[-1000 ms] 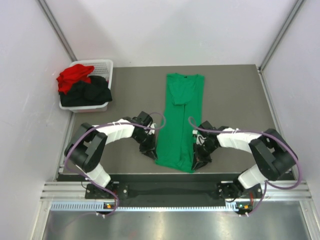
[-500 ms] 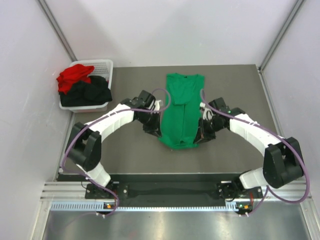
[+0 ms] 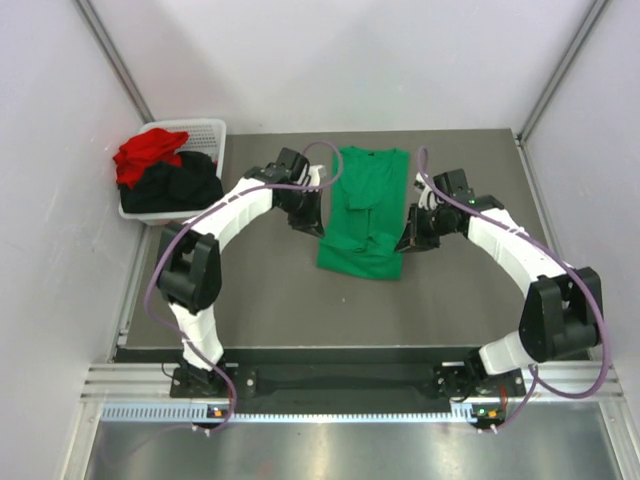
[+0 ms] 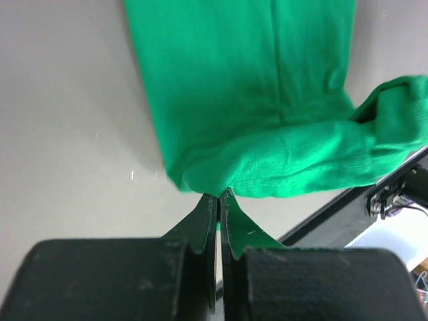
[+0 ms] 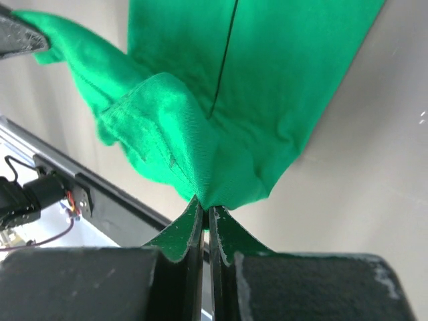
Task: Fold and stack the t-shirts
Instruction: Fold the tshirt
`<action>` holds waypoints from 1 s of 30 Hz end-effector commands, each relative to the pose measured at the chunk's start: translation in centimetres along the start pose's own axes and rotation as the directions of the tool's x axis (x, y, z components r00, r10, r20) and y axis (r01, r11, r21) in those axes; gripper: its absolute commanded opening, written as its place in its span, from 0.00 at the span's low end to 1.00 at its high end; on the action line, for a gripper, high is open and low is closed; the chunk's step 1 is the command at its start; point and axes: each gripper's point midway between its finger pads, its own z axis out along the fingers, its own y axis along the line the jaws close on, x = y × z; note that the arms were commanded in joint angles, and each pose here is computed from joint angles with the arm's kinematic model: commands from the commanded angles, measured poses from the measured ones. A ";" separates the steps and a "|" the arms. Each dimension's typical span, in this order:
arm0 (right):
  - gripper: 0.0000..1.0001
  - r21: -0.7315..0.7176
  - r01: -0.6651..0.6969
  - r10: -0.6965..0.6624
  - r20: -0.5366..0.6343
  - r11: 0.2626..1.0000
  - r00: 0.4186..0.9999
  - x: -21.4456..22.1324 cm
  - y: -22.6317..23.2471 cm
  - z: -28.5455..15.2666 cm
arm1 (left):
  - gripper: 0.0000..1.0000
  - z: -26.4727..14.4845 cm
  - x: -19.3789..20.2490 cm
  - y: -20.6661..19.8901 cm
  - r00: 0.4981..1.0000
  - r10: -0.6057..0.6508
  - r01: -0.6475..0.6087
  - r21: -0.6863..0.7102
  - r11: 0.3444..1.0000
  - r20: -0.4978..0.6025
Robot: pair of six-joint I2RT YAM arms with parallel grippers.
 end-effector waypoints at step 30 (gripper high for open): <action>0.50 0.131 0.049 -0.069 0.153 0.990 0.986 -10.7 -4.0 1.7 | 0.46 2.5 -12.3 2.6 0.974 0.111 -0.099 -0.070 0.993 0.200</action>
